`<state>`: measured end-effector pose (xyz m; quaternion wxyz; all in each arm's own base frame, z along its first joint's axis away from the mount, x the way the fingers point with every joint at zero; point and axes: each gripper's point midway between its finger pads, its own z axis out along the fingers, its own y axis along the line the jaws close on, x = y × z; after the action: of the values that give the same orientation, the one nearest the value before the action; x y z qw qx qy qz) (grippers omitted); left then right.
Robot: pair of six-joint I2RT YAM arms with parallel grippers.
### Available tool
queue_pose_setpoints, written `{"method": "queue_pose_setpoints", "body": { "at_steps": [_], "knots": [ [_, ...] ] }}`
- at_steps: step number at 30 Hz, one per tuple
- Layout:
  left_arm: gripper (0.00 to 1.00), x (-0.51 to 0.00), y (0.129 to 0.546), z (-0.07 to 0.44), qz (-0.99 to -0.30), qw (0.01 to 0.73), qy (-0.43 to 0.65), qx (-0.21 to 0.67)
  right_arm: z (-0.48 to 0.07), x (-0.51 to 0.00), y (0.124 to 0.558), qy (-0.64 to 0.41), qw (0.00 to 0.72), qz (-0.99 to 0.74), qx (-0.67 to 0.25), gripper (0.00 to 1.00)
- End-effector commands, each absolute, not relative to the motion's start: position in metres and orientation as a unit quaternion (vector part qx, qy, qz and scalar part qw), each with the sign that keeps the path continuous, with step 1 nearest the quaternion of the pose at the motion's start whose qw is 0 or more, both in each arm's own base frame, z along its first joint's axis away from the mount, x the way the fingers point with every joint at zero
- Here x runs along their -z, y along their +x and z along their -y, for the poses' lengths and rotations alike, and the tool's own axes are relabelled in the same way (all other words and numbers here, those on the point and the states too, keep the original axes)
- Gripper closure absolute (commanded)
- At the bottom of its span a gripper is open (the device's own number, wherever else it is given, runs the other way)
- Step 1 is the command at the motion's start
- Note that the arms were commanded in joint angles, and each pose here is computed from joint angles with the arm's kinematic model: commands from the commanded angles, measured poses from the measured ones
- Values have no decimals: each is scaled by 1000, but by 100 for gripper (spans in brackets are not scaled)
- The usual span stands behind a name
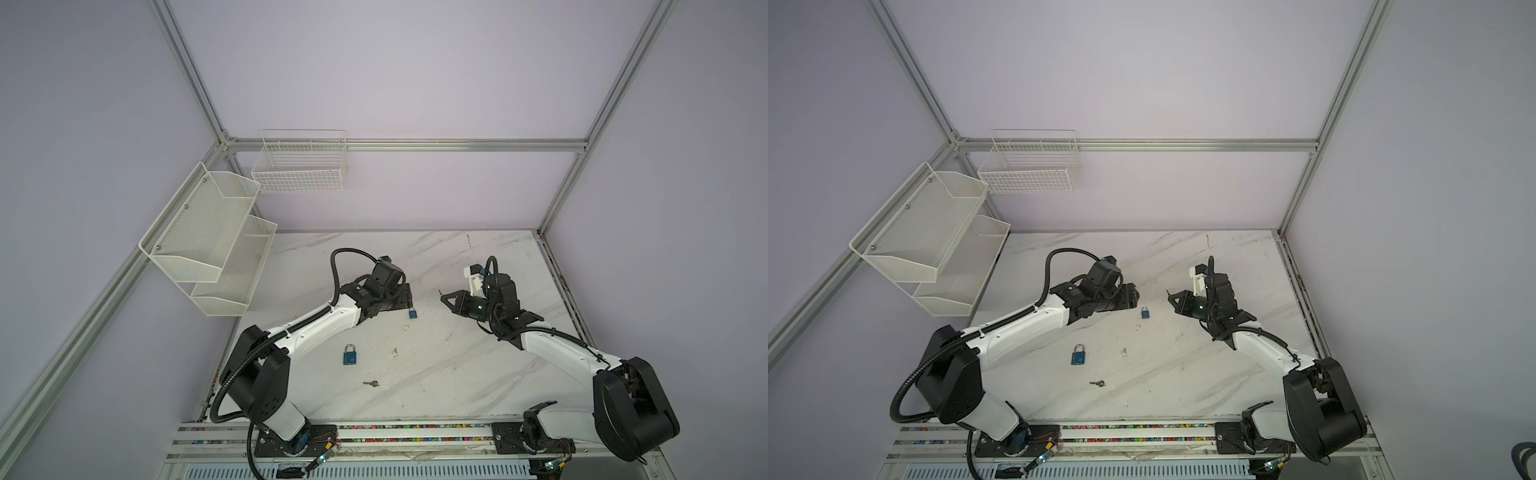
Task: Unlock with the key
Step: 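Lower the open left gripper over the farther blue padlock while the right holds the key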
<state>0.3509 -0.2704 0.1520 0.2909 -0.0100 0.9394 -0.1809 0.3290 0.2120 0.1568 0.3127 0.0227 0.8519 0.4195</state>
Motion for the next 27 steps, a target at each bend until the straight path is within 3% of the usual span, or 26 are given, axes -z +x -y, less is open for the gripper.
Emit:
{"method": "queue_pose_setpoints", "body": {
  "at_steps": [1,17,27],
  "knots": [
    [27,-177,366,288,-939,310,18,150,-205,-147,330,22,310,-858,-410,100],
    [32,-92,380,322,-971,233,29,43,-200,-149,339,26,314,-858,-405,100],
    [36,-68,387,324,-972,234,19,14,-198,-152,339,20,322,-857,-401,100]
  ]
}}
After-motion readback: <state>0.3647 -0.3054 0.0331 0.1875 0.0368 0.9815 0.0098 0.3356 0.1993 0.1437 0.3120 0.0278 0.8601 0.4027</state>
